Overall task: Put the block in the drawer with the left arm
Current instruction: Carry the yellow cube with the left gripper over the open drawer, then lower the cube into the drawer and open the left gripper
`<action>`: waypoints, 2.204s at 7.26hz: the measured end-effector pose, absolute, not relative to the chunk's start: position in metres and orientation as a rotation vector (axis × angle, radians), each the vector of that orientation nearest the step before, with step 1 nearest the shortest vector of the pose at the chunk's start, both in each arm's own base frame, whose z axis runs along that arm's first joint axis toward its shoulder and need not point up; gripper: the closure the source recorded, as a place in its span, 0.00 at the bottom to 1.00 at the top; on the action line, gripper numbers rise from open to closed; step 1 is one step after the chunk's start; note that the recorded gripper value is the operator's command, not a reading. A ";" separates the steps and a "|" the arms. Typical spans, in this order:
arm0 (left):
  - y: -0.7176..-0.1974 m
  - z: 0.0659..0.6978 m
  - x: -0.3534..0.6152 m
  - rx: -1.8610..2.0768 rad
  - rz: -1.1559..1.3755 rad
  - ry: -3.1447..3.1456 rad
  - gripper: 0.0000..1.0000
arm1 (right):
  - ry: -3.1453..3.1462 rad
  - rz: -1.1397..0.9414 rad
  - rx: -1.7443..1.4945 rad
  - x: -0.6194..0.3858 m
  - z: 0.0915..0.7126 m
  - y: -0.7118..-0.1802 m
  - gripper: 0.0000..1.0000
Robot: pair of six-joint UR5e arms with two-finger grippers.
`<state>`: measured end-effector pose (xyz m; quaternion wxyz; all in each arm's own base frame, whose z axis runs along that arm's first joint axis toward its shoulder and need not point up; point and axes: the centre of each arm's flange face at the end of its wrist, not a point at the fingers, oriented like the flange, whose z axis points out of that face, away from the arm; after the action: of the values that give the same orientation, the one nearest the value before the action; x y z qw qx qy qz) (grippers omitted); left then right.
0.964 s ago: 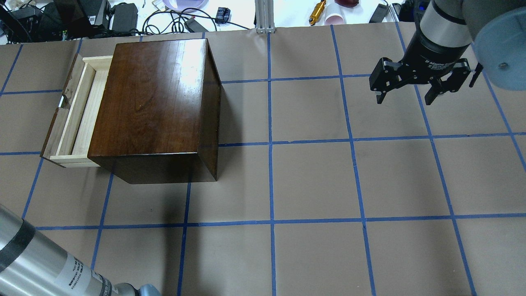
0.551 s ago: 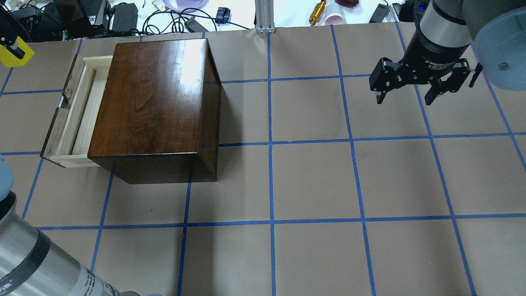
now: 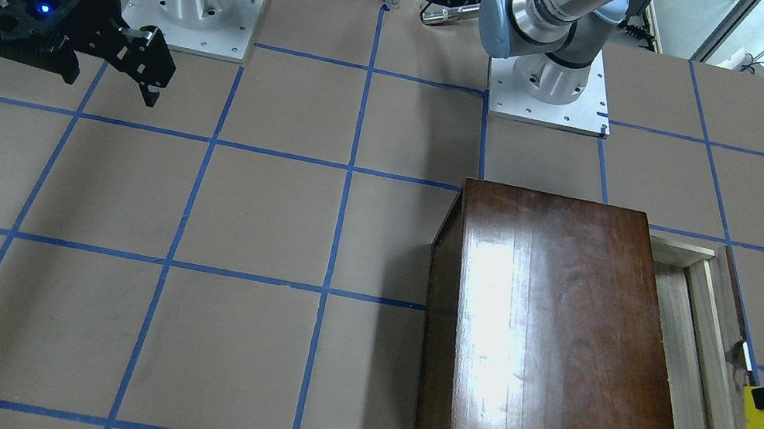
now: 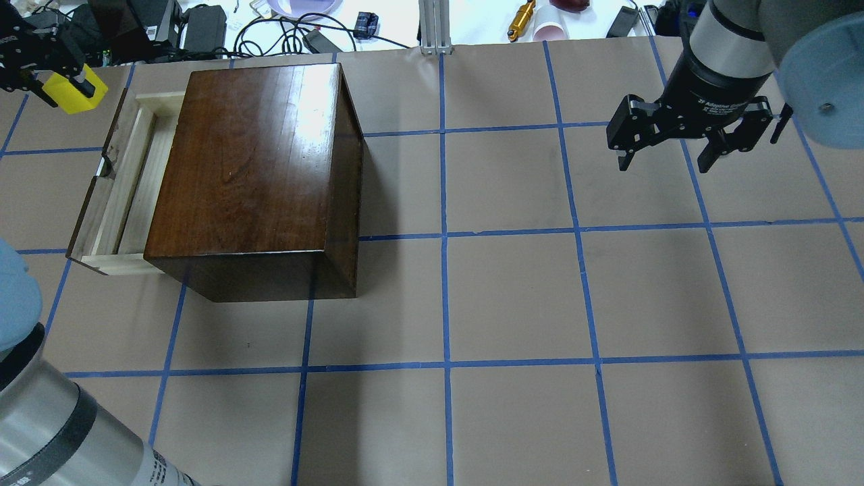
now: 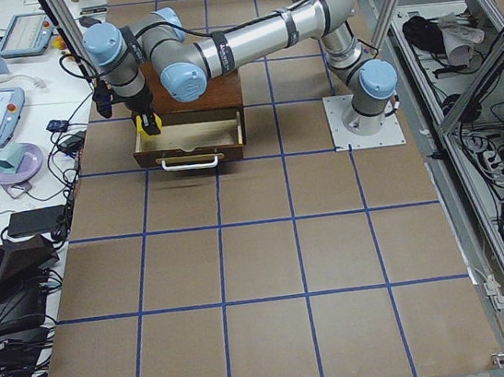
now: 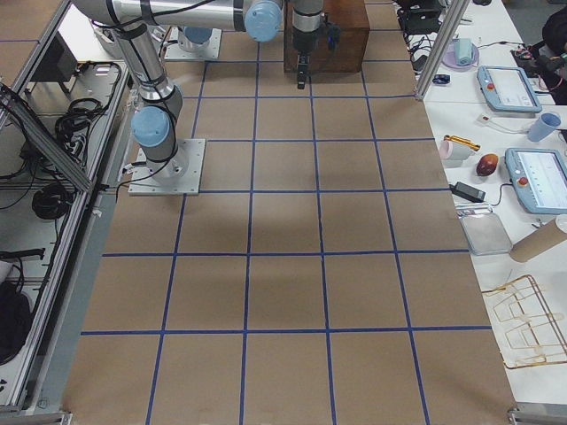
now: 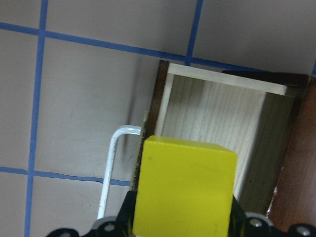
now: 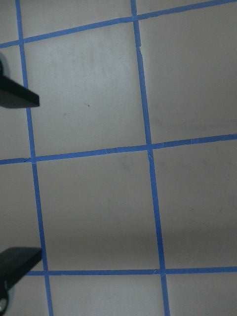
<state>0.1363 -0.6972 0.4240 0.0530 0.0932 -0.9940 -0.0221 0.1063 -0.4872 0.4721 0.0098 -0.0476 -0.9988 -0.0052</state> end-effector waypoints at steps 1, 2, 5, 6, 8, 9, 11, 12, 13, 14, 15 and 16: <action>-0.694 0.417 0.128 0.287 -0.079 -3.020 1.00 | -3.119 -0.016 -0.149 0.106 0.472 -0.487 0.00; -0.689 0.411 0.123 0.281 -0.100 -3.018 1.00 | -3.118 -0.016 -0.149 0.106 0.472 -0.487 0.00; -0.671 0.385 0.123 0.254 -0.187 -3.002 1.00 | -3.118 -0.016 -0.149 0.106 0.472 -0.487 0.00; -0.668 0.373 0.126 0.246 -0.205 -2.997 1.00 | -3.118 -0.016 -0.149 0.106 0.472 -0.487 0.00; -0.663 0.349 0.129 0.237 -0.214 -3.000 1.00 | -3.118 -0.016 -0.149 0.106 0.472 -0.487 0.00; -0.661 0.338 0.130 0.232 -0.221 -3.004 0.94 | -3.118 -0.016 -0.149 0.106 0.472 -0.487 0.00; -0.657 0.323 0.129 0.231 -0.233 -3.002 0.00 | -3.118 -0.016 -0.149 0.106 0.472 -0.487 0.00; -0.655 0.321 0.129 0.232 -0.235 -3.000 0.00 | -3.118 -0.016 -0.149 0.106 0.472 -0.487 0.00; -0.654 0.321 0.129 0.232 -0.235 -3.002 0.00 | -3.118 -0.017 -0.149 0.106 0.472 -0.487 0.00; -0.655 0.323 0.129 0.232 -0.231 -3.006 0.00 | -3.118 -0.017 -0.149 0.106 0.472 -0.487 0.00; -0.655 0.328 0.130 0.232 -0.221 -3.012 0.00 | -3.118 -0.016 -0.149 0.106 0.472 -0.487 0.00; -0.655 0.335 0.130 0.232 -0.207 -3.020 0.00 | -3.118 -0.016 -0.149 0.106 0.472 -0.487 0.00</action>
<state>0.1300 -0.6549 0.3348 0.0529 0.0764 -0.9933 -0.0680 0.1060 -0.4872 0.4720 0.0099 -0.0478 -0.9988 -0.0053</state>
